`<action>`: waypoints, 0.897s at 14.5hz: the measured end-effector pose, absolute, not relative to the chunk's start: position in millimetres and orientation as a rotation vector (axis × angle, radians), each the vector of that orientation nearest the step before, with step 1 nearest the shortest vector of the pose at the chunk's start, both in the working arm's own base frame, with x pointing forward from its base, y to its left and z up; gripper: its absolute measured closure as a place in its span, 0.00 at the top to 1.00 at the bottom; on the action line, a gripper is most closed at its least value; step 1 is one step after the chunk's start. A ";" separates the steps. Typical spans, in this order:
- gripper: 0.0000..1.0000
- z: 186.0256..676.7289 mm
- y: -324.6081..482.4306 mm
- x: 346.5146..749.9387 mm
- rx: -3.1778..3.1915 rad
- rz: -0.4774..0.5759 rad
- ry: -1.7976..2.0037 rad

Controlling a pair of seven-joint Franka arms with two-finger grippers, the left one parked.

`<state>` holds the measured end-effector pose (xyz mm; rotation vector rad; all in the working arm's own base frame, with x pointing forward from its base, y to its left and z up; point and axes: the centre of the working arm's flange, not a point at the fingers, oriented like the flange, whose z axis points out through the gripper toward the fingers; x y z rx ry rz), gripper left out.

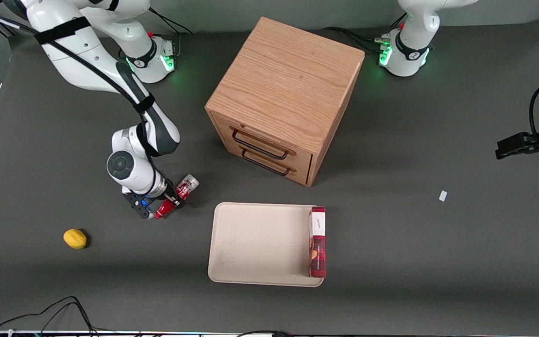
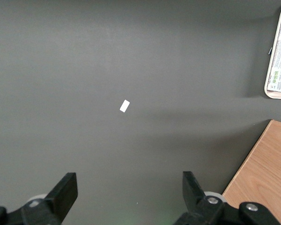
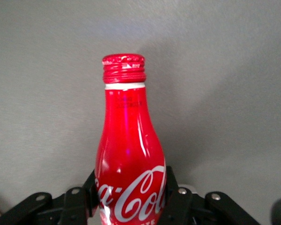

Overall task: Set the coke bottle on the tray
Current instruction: 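Lift the bottle and carry it over the cream tray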

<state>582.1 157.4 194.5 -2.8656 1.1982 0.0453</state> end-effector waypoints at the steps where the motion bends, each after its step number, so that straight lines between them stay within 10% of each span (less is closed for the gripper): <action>1: 0.56 209.3 158.8 587.0 -2.872 0.059 1.198; 13: 0.56 488.4 184.5 647.8 -3.018 0.105 0.755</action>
